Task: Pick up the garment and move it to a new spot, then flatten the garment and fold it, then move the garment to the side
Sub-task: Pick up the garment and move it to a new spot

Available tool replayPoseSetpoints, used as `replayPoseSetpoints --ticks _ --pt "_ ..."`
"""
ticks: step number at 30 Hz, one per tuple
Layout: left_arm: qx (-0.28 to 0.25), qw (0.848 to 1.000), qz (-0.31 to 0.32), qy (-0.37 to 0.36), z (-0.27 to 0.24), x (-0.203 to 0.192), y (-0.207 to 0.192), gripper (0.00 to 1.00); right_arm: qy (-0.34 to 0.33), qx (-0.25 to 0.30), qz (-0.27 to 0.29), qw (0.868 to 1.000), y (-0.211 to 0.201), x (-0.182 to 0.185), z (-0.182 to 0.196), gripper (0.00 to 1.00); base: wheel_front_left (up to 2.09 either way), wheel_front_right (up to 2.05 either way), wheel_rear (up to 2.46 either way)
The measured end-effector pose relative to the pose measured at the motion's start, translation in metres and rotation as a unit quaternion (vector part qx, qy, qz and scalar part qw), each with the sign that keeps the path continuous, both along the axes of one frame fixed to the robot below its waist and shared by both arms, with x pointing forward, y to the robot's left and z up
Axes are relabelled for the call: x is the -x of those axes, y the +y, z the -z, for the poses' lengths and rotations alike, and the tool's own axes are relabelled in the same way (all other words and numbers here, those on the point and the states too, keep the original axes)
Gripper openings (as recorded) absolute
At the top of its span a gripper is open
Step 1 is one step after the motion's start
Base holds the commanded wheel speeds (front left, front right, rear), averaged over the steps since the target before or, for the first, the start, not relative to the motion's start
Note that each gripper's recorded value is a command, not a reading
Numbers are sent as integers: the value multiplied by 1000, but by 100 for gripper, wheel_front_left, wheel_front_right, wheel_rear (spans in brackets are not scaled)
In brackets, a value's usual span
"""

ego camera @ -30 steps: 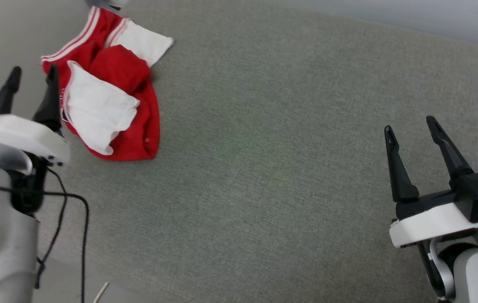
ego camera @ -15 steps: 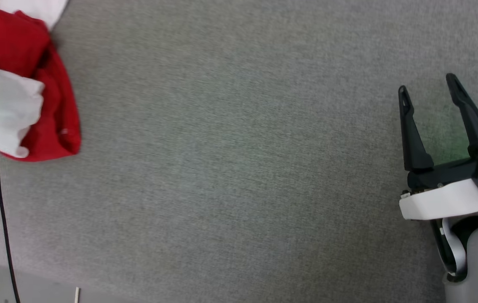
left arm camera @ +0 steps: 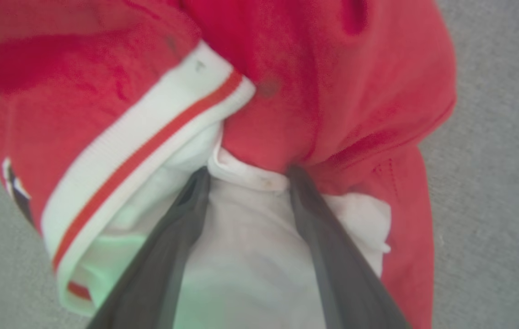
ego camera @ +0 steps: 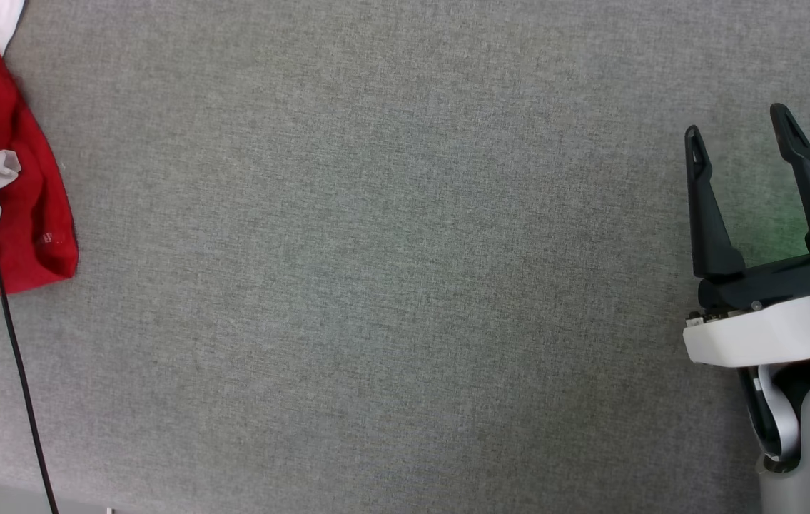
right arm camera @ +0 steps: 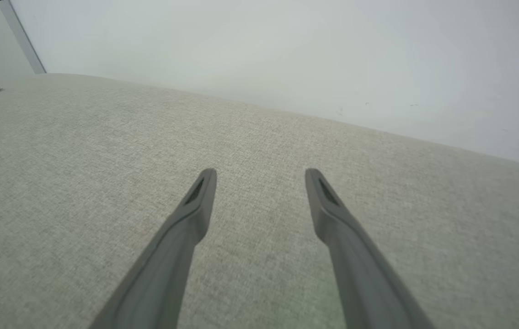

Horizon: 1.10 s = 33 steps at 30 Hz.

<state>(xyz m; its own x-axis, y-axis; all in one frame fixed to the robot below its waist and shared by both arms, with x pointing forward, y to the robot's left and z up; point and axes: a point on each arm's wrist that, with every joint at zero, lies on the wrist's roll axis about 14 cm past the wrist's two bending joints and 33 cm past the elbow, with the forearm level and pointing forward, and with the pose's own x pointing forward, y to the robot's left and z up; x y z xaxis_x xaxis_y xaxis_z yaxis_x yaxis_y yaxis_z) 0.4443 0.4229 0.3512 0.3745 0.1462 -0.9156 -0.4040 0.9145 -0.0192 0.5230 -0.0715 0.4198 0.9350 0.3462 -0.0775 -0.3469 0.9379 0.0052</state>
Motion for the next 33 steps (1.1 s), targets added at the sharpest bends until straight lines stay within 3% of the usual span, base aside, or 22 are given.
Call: replayPoseSetpoints --ticks 1,2,5,8,12,17,24,33 --pt "-1 1000 -2 -1 1 0 0 10 -1 1 1 1000 -1 0 -1 100 0 0 0" --pt "-5 1000 -2 -6 1 0 1 0 -3 1 2 1000 -2 0 -3 100 0 0 0" --pt "-23 999 -5 -24 -1 0 5 0 -8 2 4 1000 -3 1 -9 100 0 0 0" --pt "-66 993 -1 -93 -20 -9 13 0 -24 -4 6 1000 -4 5 -25 100 0 0 0" --pt "-115 977 12 -178 -55 -22 21 0 -34 -10 9 999 -6 13 -39 100 0 0 0" --pt "-165 942 28 -290 -111 -39 20 0 -46 -20 16 999 -11 26 -59 100 0 0 0" --pt "-207 875 62 -433 -186 -52 -10 0 -63 -35 37 997 -29 52 -87 100 0 0 0" --pt "-170 808 128 -550 -243 -65 -101 0 -85 -43 72 993 -58 91 -117 100 0 0 0"
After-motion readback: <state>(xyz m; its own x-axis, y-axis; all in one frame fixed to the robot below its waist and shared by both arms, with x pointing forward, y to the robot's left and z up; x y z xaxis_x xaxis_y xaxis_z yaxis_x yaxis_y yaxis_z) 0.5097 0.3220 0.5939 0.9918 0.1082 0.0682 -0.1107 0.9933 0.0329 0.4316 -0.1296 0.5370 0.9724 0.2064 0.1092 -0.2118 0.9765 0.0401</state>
